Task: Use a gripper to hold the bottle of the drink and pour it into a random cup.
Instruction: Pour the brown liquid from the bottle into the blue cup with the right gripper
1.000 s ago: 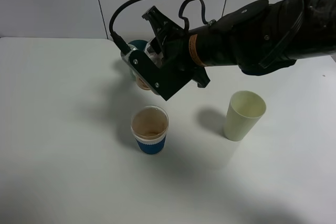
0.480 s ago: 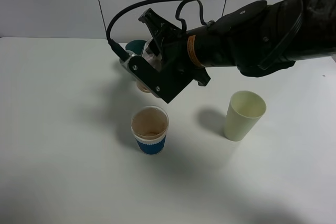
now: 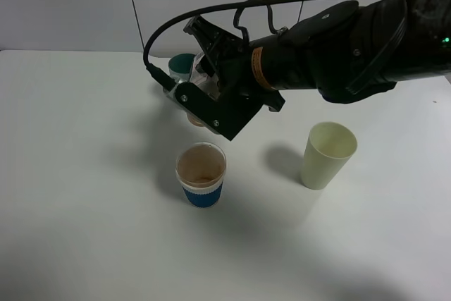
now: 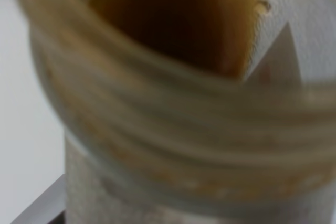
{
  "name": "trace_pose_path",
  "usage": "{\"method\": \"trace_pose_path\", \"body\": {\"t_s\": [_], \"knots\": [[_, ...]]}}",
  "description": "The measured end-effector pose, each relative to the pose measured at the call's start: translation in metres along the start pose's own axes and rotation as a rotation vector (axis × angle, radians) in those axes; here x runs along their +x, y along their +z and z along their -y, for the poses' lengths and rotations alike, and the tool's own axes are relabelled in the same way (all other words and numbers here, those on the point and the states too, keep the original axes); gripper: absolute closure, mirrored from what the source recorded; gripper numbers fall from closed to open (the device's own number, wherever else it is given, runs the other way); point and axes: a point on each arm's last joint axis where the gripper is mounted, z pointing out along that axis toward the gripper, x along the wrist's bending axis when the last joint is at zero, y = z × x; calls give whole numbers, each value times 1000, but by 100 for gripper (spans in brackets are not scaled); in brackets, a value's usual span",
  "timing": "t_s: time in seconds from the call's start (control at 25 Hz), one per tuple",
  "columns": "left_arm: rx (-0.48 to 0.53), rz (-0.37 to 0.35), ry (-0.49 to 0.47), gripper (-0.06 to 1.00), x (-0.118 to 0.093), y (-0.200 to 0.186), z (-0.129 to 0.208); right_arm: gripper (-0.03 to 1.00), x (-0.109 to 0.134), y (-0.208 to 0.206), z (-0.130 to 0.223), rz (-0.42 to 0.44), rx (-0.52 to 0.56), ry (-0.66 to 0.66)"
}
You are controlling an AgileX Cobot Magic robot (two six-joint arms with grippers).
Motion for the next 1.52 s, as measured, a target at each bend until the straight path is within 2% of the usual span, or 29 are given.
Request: {"method": "trace_pose_path", "body": {"t_s": [0.4, 0.84, 1.52], "knots": [[0, 0, 0, 2, 0, 0, 0, 60, -1, 0, -2, -1, 10, -72], [0, 0, 0, 2, 0, 0, 0, 60, -2, -1, 0, -17, 64, -82], [0, 0, 0, 2, 0, 0, 0, 60, -5, -2, -5, -17, 83, -101]]}}
